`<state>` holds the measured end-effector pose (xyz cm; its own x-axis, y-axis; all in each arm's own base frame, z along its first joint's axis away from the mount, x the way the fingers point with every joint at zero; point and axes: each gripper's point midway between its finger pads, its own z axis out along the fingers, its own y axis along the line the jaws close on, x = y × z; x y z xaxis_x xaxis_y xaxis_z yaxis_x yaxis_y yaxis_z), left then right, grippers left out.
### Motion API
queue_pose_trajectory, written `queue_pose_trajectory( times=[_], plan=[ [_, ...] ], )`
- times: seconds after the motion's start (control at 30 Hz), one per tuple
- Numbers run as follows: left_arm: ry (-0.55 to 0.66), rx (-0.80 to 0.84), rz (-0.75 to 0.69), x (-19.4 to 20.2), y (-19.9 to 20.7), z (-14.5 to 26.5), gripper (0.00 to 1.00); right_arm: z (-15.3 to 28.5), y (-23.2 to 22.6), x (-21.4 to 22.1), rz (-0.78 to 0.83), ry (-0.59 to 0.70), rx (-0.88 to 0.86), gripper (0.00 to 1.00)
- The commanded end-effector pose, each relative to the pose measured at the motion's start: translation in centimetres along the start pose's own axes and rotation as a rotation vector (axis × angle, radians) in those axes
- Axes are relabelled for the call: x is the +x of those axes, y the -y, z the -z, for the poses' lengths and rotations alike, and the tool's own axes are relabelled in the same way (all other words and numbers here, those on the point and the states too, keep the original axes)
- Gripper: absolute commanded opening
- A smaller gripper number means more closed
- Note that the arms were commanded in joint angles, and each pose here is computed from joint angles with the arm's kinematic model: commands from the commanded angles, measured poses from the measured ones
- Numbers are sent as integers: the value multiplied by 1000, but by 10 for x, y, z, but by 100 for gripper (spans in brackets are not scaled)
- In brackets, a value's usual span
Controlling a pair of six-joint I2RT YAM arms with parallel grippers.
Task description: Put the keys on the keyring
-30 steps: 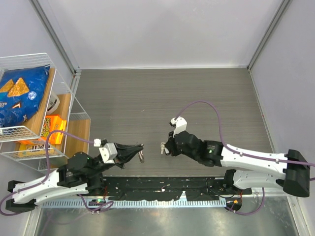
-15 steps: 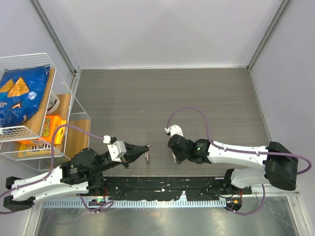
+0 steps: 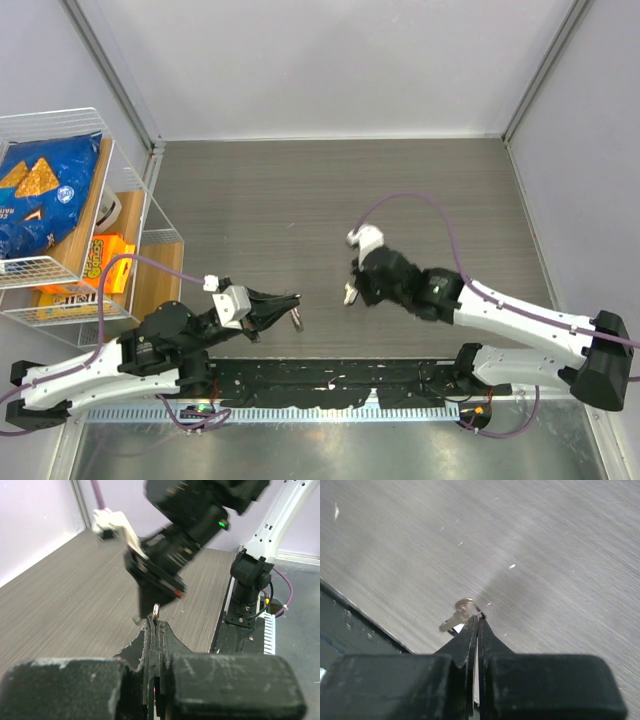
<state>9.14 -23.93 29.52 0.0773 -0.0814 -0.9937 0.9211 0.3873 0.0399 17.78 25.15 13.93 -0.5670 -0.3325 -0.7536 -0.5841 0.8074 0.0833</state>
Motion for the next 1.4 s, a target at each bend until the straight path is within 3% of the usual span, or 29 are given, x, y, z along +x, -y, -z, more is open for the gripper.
queue_pose_trajectory(
  times=[0.0, 0.03, 0.07, 0.1, 0.13, 0.17, 0.2, 0.23, 0.27, 0.3, 0.33, 0.37, 0.4, 0.43, 0.47, 0.5, 0.53, 0.57, 0.6, 0.63, 0.67, 0.73, 0.87, 1.0, 1.37],
  plan=[
    [87, 1, 11, -32, -1, 0, 0, 20, -37, -3, -86, -99, -415, 6],
    [76, 1, 10, -31, 0, -1, 0, 38, -87, -14, 30, -15, -577, 6],
    [68, -14, 10, -30, -3, -2, 0, 17, -26, -34, 99, 118, -105, 6],
    [60, -12, 10, -29, -3, -2, 0, 17, 24, -16, 68, 65, 215, 5],
    [68, -12, 10, -30, -3, -2, 0, 39, 104, -6, 64, 26, 615, 5],
    [76, 1, 10, -30, 0, -3, 0, 27, 123, 3, -27, -108, 554, 5],
    [81, 4, 11, -30, 0, -4, 0, -2, 37, 1, -103, -135, 2, 5],
    [77, 4, 10, -27, 1, -4, 0, 8, -28, 16, -53, -157, -347, 6],
    [68, -9, 10, -26, -2, -5, 0, 20, -61, 8, 8, -104, -483, 6],
    [60, -16, 9, -26, -3, -5, 0, 27, -68, 6, 121, -68, -389, 6],
    [56, -13, 8, -25, -2, -6, 0, 12, 15, -10, 122, 31, 114, 6],
    [65, -12, 9, -26, -2, -7, 0, 7, 75, -5, -31, 25, 395, 5],
    [65, -3, 9, -25, 0, -7, 0, 5, 97, 6, -140, -56, 429, 6],
    [87, 0, 39, -29, 1, -7, 0, -8, 100, 12, -223, -102, 282, 5],
    [81, 2, 37, -28, 2, -8, 0, -7, -18, -18, -196, -29, -345, 6],
    [70, -5, 36, -27, 0, -8, 0, 11, -62, -16, -62, -3, -514, 6],
    [75, -16, 32, -30, -2, -8, 0, 23, -80, 5, 92, -52, -442, 6],
    [51, -15, 31, -25, -2, -7, 0, 12, -12, -34, 116, 105, 44, 6],
    [53, -14, 31, -25, -2, -7, 0, 8, 48, -24, 56, 44, 277, 6],
    [65, -7, 34, -27, 0, -6, 0, -2, 44, -9, -21, -73, 187, 5],
    [71, -5, 34, -28, 0, -6, 0, -9, 45, -11, -93, -92, 94, 5],
    [62, -13, 35, -26, -1, -5, 0, -8, 14, -14, -89, -18, -59, 6],
    [67, -7, 34, -25, 0, -6, 0, 4, 16, -22, -91, 26, -53, 6],
    [58, 7, 32, -26, 2, -8, 0, 16, 1, -28, -66, 50, -154, 6],
    [102, 67, 28, -36, 13, -11, 0, 77, -56, -47, 54, 188, -558, 6]
  ],
)
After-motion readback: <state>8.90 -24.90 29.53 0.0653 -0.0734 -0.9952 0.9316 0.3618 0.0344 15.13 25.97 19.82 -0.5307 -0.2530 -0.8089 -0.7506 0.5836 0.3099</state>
